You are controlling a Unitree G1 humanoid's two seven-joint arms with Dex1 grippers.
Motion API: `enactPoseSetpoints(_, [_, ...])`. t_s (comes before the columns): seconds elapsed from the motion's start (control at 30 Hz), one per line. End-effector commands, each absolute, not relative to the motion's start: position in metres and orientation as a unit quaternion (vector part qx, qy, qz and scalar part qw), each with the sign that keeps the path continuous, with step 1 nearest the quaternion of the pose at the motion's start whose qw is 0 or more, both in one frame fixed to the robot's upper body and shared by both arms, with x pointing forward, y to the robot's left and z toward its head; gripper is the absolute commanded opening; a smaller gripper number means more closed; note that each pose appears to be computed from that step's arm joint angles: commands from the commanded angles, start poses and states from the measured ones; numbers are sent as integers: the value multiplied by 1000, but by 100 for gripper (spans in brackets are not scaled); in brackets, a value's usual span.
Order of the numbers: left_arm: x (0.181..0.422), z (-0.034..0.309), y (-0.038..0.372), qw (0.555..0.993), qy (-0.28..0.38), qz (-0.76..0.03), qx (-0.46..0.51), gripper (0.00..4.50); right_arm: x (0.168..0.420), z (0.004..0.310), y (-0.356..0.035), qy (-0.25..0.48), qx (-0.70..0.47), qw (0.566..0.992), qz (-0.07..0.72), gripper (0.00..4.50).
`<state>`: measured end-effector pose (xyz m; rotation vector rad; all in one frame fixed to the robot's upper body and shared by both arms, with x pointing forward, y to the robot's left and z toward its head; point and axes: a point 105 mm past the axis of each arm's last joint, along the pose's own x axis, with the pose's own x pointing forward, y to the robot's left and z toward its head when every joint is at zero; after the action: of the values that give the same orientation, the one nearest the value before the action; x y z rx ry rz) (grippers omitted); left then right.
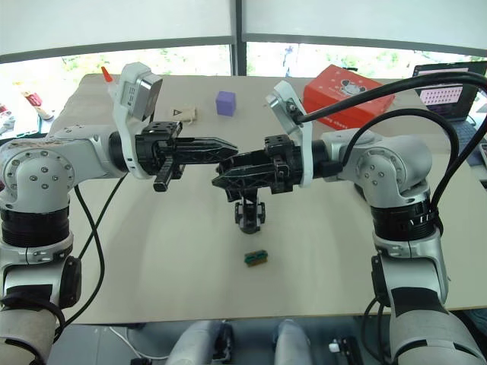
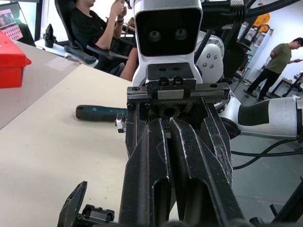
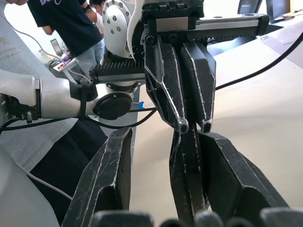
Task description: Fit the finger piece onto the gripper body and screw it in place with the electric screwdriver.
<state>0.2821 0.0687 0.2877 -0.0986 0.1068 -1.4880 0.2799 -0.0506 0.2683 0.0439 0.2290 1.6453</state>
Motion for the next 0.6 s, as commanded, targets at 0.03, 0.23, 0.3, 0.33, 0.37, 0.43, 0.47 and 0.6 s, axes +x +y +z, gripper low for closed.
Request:
enactPoseSetpoints(0.03, [281, 298, 73, 736, 22, -676, -35, 0, 278, 277, -53, 79, 5, 672, 736, 231])
enactPoseSetpoints(0.23, [282, 299, 73, 735, 20, -677, -36, 0, 279, 277, -54, 81, -1, 675, 733, 231])
enactPoseSetpoints(0.3, [282, 299, 73, 735, 20, -677, -35, 0, 279, 277, -54, 80, -3, 675, 733, 204])
enactPoseSetpoints(0.33, [282, 299, 73, 734, 20, -678, -36, 0, 280, 277, -54, 79, -5, 675, 733, 175])
enactPoseSetpoints(0.37, [282, 299, 72, 733, 20, -679, -37, 0, 280, 277, -54, 78, -6, 676, 733, 147])
enactPoseSetpoints(0.43, [282, 300, 71, 732, 20, -680, -36, 0, 280, 277, -54, 76, -8, 677, 732, 77])
enactPoseSetpoints(0.47, [282, 300, 71, 732, 20, -680, -36, 0, 280, 278, -54, 75, -8, 676, 733, 42])
enactPoseSetpoints(0.6, [283, 301, 71, 732, 20, -680, -37, 0, 280, 281, -52, 69, -6, 674, 735, 30])
